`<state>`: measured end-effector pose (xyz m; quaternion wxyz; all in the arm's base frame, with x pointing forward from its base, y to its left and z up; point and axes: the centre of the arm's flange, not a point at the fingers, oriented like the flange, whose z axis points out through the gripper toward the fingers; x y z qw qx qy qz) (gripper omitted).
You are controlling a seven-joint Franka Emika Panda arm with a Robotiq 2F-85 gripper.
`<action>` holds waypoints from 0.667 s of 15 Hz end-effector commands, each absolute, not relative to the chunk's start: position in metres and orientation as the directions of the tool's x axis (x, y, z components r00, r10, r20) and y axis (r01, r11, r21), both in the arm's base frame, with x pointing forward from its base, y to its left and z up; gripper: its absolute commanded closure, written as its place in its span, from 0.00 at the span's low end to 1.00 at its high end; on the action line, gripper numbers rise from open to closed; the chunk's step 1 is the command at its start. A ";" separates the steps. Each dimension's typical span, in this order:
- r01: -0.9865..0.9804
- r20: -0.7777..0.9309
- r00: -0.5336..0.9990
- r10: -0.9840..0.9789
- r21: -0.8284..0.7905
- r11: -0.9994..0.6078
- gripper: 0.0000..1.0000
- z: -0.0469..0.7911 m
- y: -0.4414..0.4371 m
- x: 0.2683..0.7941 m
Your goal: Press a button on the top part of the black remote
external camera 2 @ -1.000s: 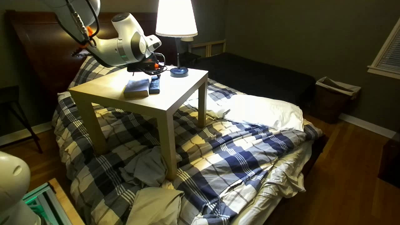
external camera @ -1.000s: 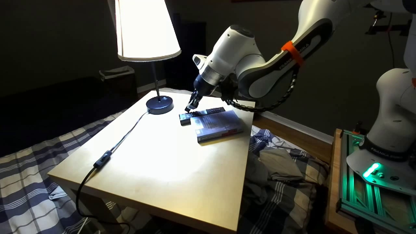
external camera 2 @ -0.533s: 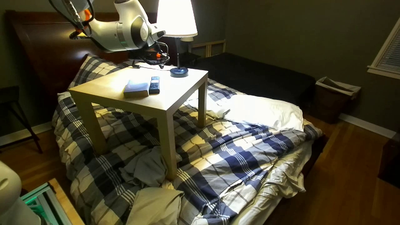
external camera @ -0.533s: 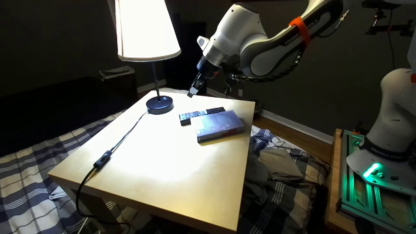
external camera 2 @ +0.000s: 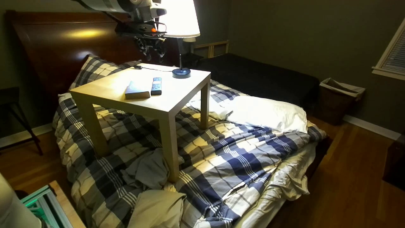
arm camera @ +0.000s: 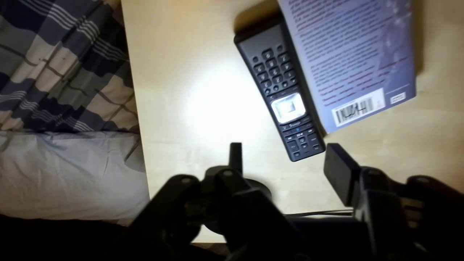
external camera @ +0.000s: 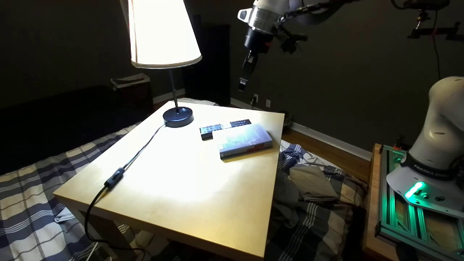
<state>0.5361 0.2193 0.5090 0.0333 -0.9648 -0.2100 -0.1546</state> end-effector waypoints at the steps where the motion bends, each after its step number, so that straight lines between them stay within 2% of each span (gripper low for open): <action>1: 0.470 0.254 0.863 0.436 -0.087 -0.878 0.07 0.532 0.178 0.504; 2: 0.492 0.246 0.856 0.455 -0.118 -0.862 0.01 0.538 0.168 0.498; 3: 0.506 0.242 0.851 0.466 -0.140 -0.851 0.00 0.542 0.160 0.494; 5: 0.548 0.244 0.829 0.502 -0.179 -0.817 0.00 0.548 0.142 0.484; 6: 0.515 0.252 0.844 0.473 -0.137 -0.846 0.00 0.548 0.164 0.503; 10: 0.519 0.255 0.842 0.476 -0.139 -0.844 0.00 0.551 0.161 0.501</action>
